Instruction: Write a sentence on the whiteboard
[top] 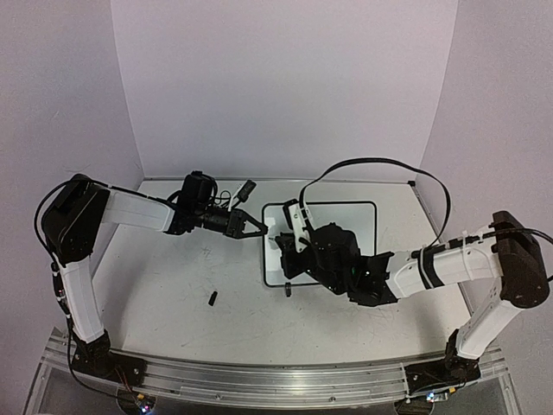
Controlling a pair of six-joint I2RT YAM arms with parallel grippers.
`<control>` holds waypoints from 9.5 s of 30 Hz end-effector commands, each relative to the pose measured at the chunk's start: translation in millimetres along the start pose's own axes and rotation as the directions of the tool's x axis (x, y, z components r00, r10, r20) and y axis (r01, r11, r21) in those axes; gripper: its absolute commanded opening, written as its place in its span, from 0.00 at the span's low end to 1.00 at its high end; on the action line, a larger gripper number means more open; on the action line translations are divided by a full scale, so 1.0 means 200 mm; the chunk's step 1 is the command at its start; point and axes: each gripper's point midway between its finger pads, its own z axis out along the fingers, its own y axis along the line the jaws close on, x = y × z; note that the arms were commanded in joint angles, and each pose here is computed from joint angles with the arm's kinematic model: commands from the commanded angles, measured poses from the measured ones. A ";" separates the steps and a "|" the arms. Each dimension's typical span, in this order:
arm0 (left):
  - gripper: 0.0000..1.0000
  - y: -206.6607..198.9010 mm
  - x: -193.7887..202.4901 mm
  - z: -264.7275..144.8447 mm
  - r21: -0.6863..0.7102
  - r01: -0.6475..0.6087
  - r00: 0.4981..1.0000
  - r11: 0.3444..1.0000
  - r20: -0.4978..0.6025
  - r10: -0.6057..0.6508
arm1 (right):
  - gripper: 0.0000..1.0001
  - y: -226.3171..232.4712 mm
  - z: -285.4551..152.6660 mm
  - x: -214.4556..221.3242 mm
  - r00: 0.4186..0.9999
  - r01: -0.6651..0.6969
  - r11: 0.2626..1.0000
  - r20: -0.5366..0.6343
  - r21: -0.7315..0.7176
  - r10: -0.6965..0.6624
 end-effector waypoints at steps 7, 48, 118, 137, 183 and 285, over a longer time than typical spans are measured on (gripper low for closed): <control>0.00 -0.08 0.01 -0.01 0.036 0.015 1.000 0.999 -0.012 -0.015 | 0.00 0.01 0.03 -0.12 0.997 -0.033 0.999 0.064 0.028 0.031; 0.00 -0.12 0.00 0.00 0.050 0.001 1.000 0.999 -0.011 -0.001 | 0.00 -0.05 0.07 0.00 0.999 -0.033 0.994 0.013 0.105 0.032; 0.00 -0.13 0.00 0.00 0.059 0.001 1.000 0.998 -0.014 0.000 | 0.00 -0.01 0.05 0.00 0.995 -0.102 0.993 0.023 0.051 0.101; 0.00 -0.13 0.00 0.00 0.058 0.000 1.000 0.998 -0.014 0.001 | 0.00 -0.13 0.00 0.01 0.993 -0.120 0.982 0.038 0.148 0.116; 0.00 -0.13 0.00 0.00 0.063 0.000 1.000 0.998 -0.016 0.001 | 0.00 -0.09 0.05 -0.09 0.988 -0.136 0.988 0.082 0.074 0.130; 0.00 -0.15 0.01 0.01 0.072 -0.002 1.000 0.997 -0.023 0.004 | 0.00 -0.13 -0.03 0.01 0.975 -0.222 0.972 0.034 0.079 0.220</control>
